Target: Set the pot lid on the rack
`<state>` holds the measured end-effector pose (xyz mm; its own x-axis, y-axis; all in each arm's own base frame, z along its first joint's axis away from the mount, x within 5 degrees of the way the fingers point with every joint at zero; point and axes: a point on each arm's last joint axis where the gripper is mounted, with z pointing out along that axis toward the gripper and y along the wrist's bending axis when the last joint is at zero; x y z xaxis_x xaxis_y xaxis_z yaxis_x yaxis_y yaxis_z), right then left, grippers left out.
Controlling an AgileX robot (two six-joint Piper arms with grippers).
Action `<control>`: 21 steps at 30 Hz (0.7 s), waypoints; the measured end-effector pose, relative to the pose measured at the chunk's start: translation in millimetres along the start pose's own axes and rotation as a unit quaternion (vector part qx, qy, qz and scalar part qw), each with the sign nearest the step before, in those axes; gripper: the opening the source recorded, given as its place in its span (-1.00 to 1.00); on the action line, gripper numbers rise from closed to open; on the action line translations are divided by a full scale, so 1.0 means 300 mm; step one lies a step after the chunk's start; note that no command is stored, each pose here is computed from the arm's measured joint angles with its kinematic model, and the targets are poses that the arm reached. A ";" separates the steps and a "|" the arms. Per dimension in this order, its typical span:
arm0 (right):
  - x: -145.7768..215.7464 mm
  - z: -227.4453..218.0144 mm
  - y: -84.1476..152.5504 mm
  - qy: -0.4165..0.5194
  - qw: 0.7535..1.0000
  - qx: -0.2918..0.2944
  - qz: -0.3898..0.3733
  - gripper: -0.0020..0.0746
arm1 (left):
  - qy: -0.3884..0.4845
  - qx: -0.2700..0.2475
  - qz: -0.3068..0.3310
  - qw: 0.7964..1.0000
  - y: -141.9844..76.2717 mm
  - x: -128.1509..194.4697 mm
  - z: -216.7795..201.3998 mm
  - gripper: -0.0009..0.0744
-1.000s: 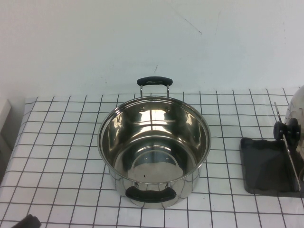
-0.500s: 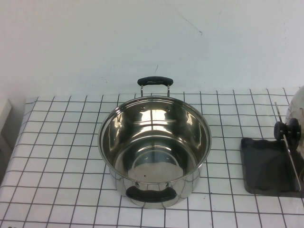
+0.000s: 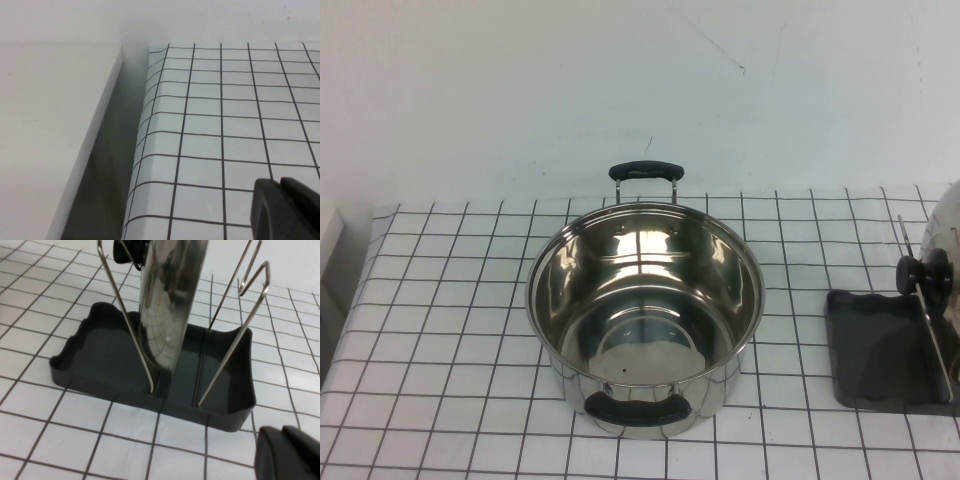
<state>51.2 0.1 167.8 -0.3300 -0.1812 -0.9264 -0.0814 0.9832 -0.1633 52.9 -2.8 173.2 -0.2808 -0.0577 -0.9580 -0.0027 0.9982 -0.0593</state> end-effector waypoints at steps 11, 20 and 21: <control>0.000 0.000 0.000 0.000 1.000 0.000 0.000 -0.95 | 0.005 0.056 0.022 0.998 -0.021 0.003 -0.002 -0.98; 0.000 0.000 0.000 0.000 1.000 0.000 0.001 -0.95 | 0.008 0.057 -0.020 0.998 -0.020 0.001 -0.003 -0.98; 0.000 0.000 0.000 0.000 1.000 0.000 0.001 -0.95 | 0.008 0.055 -0.017 0.998 -0.020 0.001 -0.003 -0.98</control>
<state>51.2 0.1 167.8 -0.3302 -0.1790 -0.9268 -0.0807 0.9836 -0.1613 52.0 -8.7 173.4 -0.2972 -0.0896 -0.9506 0.0931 0.9881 -0.1222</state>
